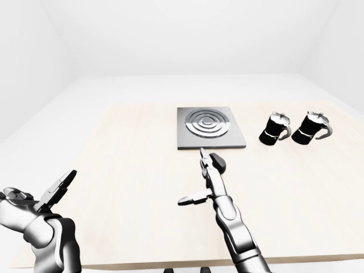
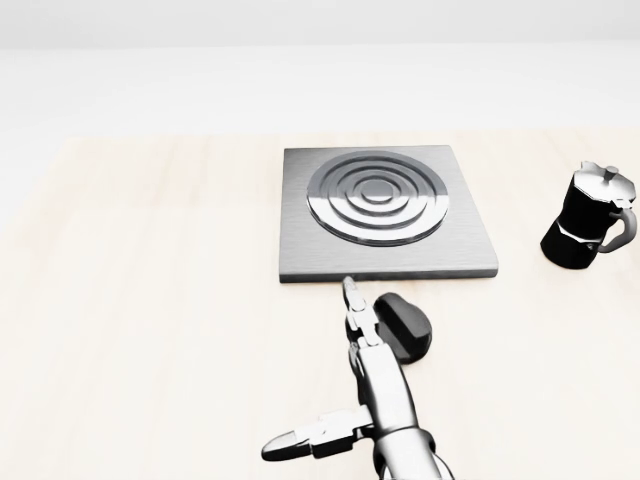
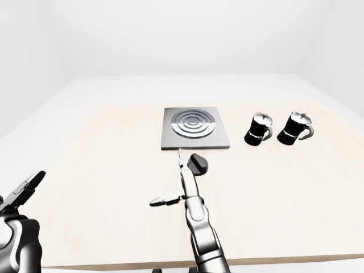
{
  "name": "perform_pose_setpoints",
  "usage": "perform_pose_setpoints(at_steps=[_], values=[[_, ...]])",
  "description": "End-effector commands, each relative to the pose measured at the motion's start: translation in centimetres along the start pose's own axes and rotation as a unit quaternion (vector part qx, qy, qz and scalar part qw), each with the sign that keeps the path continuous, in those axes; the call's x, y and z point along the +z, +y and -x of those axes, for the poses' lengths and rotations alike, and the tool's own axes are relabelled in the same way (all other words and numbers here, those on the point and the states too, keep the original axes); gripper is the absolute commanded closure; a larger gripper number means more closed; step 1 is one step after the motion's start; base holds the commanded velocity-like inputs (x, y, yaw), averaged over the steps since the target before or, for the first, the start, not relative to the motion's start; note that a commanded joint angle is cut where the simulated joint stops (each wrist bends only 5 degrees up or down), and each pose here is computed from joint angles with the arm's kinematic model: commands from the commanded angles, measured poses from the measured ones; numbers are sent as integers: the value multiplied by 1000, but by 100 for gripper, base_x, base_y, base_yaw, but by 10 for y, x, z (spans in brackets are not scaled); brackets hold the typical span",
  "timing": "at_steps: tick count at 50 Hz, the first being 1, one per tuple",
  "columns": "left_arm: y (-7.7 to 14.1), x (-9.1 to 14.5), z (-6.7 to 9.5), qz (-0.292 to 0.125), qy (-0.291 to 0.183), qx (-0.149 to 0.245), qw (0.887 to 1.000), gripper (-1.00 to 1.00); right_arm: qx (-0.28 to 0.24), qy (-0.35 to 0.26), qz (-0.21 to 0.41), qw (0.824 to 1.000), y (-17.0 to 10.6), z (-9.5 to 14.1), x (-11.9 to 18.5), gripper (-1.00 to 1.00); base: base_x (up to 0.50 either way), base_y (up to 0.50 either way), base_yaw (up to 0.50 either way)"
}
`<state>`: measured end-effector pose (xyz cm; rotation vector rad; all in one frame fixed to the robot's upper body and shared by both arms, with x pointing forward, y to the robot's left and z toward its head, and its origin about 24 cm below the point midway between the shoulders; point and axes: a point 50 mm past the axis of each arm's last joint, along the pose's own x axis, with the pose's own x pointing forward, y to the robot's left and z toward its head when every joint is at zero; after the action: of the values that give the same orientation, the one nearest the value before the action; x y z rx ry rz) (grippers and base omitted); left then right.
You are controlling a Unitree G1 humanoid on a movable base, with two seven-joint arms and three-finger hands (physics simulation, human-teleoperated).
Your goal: Turn off the stove.
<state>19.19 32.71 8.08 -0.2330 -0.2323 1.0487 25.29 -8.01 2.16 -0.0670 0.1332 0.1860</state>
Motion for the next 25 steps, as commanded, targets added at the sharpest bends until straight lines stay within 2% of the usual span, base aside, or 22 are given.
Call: perform_pose_setpoints(at_steps=[1, 6, 11, 13, 15, 17, 20, 22, 23, 25], values=[[0, 1, 0, 0, 0, -1, 1000, -100, 102, -10, -32, 994, 46, 4, 7, -100, 0, 0, 0], [0, 0, 0, 0, 1, 0, 1000, -100, 89, 31, -37, 995, 36, -8, -12, -100, 0, 0, 0], [0, 1, 0, 1, 1, -1, 1000, -100, 32, 15, -34, 999, -2, -32, -17, -100, 0, 0, 0], [-1, 0, 0, 1, 1, -1, 1000, -100, 5, 24, -16, 1000, -15, -39, -20, -100, 1, 0, 0], [-1, 0, 0, 0, 2, -1, 1000, -100, -25, 58, -14, 998, -35, -50, -28, -100, 0, 0, 0], [0, 1, 1, 0, 1, -2, 1000, -100, -31, 78, -24, 996, -47, -56, -31, -100, 0, 0, 0], [-1, 0, 0, 0, 2, -2, 1000, -100, -26, 63, -20, 997, -53, -65, -19, -100, 0, 0, 0], [-1, 0, 0, -1, 2, -2, 1000, -100, -8, 14, -9, 1000, -48, -69, 4, -100, 0, 0, 0], [-1, 0, 0, -1, 3, -1, 1000, -100, 13, -33, 8, 999, -41, -71, 27, -100, 0, 0, 0], [-1, -1, 0, 0, 2, -2, 1000, -100, 35, -55, 17, 998, -34, -70, 43, -100, 0, 0, 0]])
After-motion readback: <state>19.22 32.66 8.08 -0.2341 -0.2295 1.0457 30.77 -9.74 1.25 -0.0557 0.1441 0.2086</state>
